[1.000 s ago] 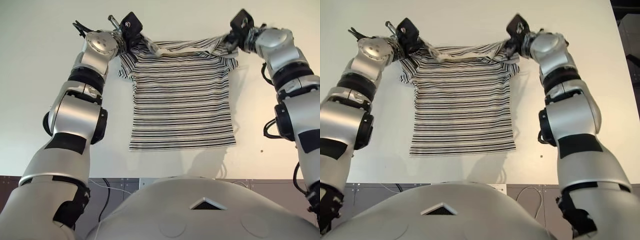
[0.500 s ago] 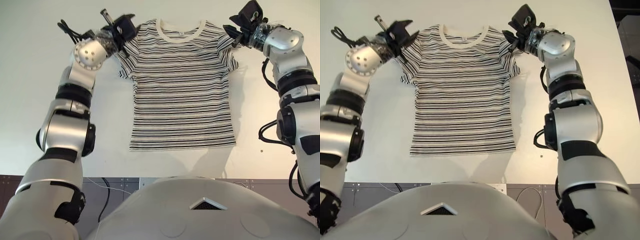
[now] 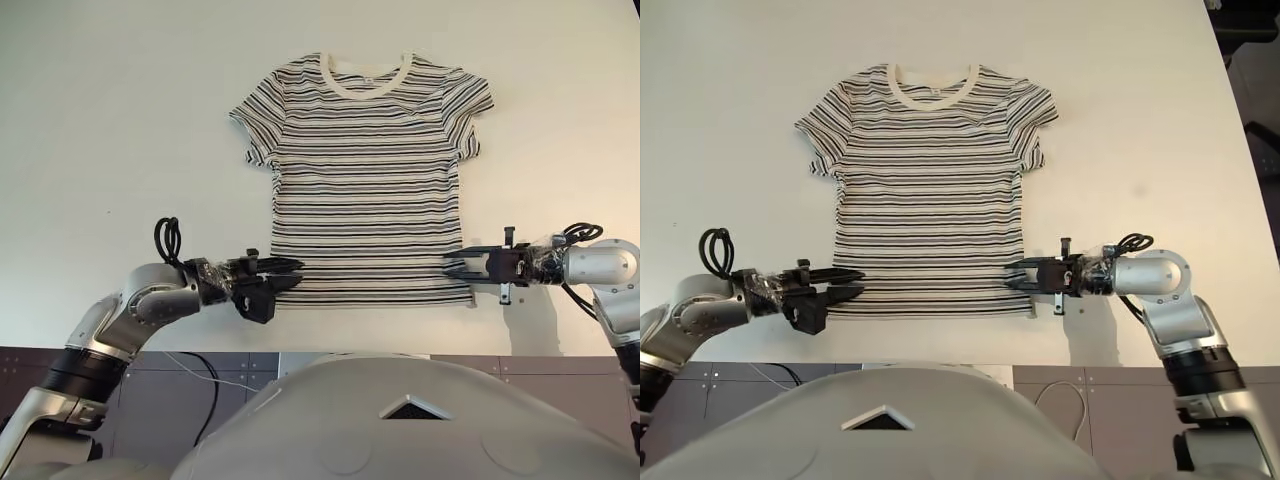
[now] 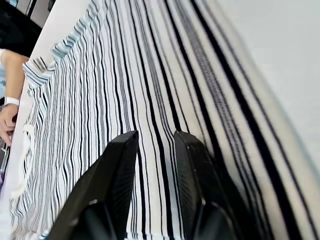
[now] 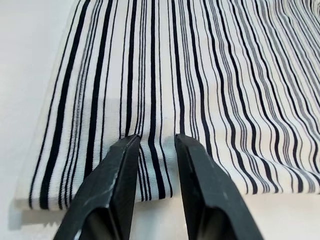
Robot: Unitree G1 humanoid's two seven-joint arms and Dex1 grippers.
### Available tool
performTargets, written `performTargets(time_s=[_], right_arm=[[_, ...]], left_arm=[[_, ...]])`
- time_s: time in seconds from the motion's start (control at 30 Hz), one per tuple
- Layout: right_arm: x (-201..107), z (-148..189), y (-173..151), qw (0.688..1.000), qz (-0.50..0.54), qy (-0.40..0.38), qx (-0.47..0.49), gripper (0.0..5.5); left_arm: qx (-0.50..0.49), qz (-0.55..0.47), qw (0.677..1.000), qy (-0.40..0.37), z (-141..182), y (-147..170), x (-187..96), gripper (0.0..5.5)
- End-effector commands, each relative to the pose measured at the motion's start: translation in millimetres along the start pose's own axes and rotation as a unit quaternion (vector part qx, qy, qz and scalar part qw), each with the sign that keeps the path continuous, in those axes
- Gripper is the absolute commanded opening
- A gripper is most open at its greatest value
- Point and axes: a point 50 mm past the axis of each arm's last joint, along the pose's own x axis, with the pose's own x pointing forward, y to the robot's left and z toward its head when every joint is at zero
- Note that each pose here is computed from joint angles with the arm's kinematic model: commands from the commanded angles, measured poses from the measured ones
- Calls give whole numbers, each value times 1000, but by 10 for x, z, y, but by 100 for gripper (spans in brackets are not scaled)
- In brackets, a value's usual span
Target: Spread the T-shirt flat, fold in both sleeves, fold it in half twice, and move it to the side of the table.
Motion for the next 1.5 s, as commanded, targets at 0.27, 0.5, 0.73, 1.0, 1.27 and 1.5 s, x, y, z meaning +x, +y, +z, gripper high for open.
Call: performTargets(time_s=[0.27,0.5,0.73,1.0,1.27,1.5], right_arm=[[-220,129,260,997,26,35,59,130],[-388,315,90,996,-3,15,88,130],[-664,436,-406,975,-186,-55,111,130],[-833,528,-711,955,-265,-91,101,130],[-810,514,-729,956,-264,-85,96,130],[-781,524,-748,958,-255,-88,92,130]], left_arm=[[-162,-53,985,-28,334,-368,-347,133],[-185,157,969,-52,282,413,-445,133],[-498,415,760,45,-426,745,-564,133],[-659,391,632,116,-894,594,-369,133],[-747,401,529,42,-986,624,-364,133],[-775,398,491,13,-990,668,-289,133]])
